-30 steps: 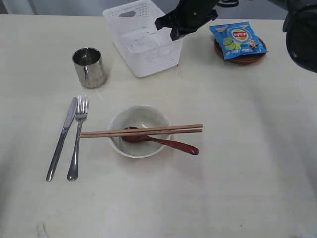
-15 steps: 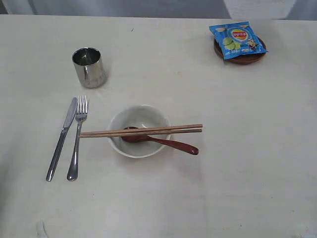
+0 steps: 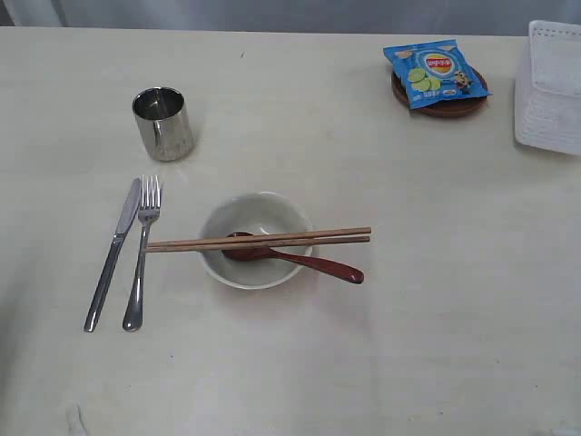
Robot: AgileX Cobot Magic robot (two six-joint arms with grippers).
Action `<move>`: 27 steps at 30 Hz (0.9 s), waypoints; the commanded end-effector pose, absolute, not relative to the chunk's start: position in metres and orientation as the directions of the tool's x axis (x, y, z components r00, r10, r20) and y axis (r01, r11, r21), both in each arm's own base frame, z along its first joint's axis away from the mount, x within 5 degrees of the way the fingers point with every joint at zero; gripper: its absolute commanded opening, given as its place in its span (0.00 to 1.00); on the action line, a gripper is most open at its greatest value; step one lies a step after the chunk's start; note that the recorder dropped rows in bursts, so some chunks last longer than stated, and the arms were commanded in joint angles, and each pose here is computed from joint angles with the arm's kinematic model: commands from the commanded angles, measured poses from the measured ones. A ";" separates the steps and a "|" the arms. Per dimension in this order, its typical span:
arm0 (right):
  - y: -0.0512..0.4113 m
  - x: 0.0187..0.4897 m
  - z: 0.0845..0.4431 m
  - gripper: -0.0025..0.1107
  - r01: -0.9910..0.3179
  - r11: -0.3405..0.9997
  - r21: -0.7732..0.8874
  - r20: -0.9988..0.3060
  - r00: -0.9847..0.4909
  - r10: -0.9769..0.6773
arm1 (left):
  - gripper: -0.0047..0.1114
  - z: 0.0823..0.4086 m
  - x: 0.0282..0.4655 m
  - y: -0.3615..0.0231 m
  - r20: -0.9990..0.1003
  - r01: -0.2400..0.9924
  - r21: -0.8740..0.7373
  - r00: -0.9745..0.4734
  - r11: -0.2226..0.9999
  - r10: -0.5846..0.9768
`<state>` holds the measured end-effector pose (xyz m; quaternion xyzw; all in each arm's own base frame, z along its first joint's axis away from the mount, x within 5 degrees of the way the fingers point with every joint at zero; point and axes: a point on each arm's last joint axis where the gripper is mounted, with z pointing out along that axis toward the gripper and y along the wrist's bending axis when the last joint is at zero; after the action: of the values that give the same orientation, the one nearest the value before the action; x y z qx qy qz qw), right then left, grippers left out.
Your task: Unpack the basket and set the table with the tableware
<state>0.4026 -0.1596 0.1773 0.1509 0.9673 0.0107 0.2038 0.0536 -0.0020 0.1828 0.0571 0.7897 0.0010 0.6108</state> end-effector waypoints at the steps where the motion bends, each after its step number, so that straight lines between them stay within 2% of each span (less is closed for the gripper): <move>1: -0.167 0.408 0.171 0.02 0.291 0.956 0.043 -0.471 -0.838 0.276 | 0.04 0.182 0.053 -0.002 -0.965 0.094 0.065 -0.247 0.993 0.087; 8: -0.175 0.417 0.133 0.02 0.138 0.988 -0.067 -0.424 -0.900 0.097 | 0.04 0.182 0.053 -0.002 -0.965 0.094 0.065 -0.247 0.993 0.087; 14: -0.177 0.433 0.107 0.02 0.036 0.997 -0.067 -0.363 -0.932 0.009 | 0.04 0.182 0.053 -0.002 -0.965 0.094 0.065 -0.247 0.993 0.087; 18: -0.169 0.444 0.100 0.02 -0.072 0.997 -0.017 -0.369 -0.926 -0.074 | 0.04 0.182 0.053 -0.002 -0.965 0.094 0.065 -0.247 0.993 0.087; 27: -0.141 0.457 0.105 0.02 -0.325 0.935 0.146 -0.470 -0.854 -0.223 | 0.04 0.182 0.054 -0.002 -0.965 0.094 0.067 -0.247 0.993 0.088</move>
<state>0.4604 -0.1659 0.1328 -0.1010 0.9565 0.0408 0.2705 0.0536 -0.0020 0.1828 0.0571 0.7897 0.0010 0.6108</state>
